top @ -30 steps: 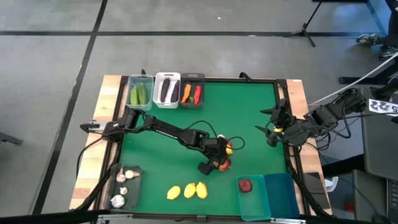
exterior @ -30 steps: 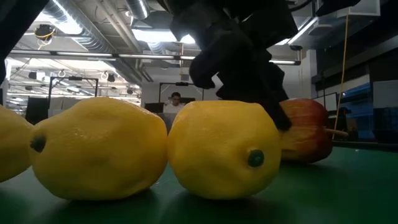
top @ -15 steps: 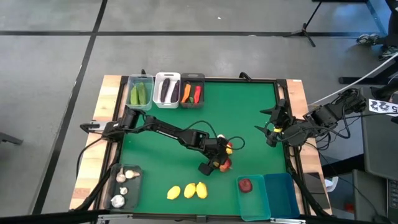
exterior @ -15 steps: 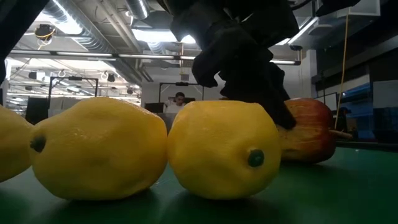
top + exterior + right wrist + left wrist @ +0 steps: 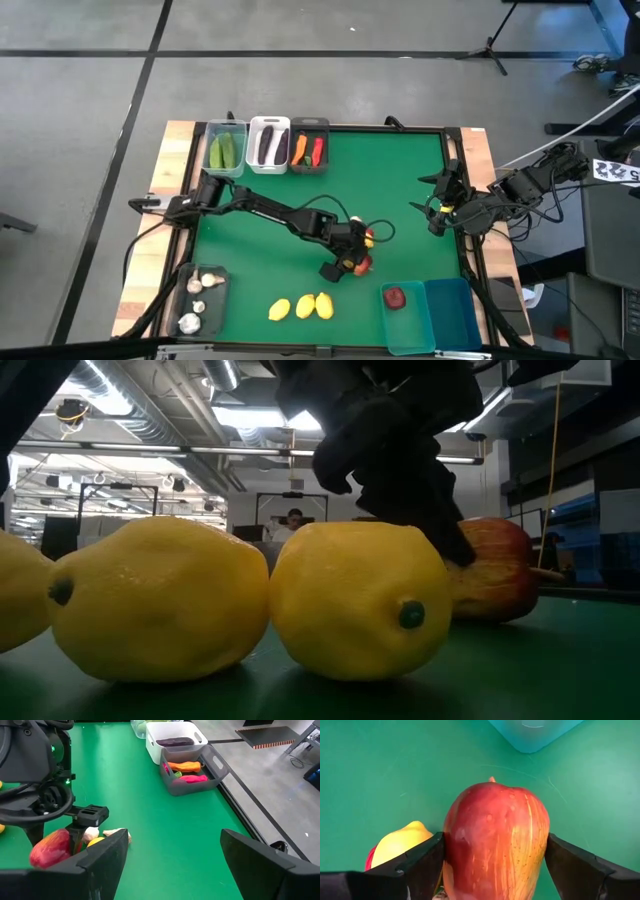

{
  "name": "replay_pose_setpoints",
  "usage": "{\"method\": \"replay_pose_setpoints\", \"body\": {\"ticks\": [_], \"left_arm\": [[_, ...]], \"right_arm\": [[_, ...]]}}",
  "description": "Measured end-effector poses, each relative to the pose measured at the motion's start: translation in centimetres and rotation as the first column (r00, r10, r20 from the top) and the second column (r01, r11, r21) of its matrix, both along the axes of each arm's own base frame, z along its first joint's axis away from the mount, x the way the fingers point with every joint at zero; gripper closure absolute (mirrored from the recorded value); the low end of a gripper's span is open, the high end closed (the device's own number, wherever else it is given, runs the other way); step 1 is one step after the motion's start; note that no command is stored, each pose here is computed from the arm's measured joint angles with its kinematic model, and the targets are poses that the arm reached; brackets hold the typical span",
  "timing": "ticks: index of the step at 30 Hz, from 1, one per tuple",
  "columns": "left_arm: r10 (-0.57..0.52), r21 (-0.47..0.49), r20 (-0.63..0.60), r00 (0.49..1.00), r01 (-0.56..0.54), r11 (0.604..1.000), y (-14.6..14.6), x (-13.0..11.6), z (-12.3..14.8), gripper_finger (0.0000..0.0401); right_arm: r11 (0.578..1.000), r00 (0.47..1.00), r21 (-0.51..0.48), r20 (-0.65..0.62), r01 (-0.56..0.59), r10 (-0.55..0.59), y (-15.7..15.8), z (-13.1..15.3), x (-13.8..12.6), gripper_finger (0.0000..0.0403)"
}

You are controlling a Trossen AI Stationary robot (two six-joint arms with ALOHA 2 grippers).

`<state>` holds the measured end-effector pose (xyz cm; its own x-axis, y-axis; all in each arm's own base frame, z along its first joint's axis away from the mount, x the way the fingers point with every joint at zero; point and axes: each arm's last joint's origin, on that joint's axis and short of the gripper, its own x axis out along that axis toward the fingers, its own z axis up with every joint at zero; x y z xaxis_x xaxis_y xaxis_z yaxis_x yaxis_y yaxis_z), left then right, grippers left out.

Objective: Sort produce into baskets
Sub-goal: Put the red apple into the green bin

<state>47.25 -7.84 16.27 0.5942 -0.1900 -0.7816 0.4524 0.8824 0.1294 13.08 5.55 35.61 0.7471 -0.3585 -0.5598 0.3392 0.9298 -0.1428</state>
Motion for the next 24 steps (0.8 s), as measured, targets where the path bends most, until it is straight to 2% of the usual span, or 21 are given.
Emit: {"method": "replay_pose_setpoints", "body": {"ticks": [12,24], "left_arm": [[-0.011,0.037,0.007,1.000,0.011,0.999,-0.8,0.4,1.7,0.0091],[-0.012,0.087,0.018,1.000,0.010,0.996,-1.8,0.5,3.4,0.0091]], "right_arm": [[1.000,1.000,-0.001,-0.002,0.000,0.000,0.0,0.0,0.0,0.0086],[0.998,0.999,-0.048,0.011,0.044,-0.043,-0.6,0.1,-0.8,0.0086]]}}
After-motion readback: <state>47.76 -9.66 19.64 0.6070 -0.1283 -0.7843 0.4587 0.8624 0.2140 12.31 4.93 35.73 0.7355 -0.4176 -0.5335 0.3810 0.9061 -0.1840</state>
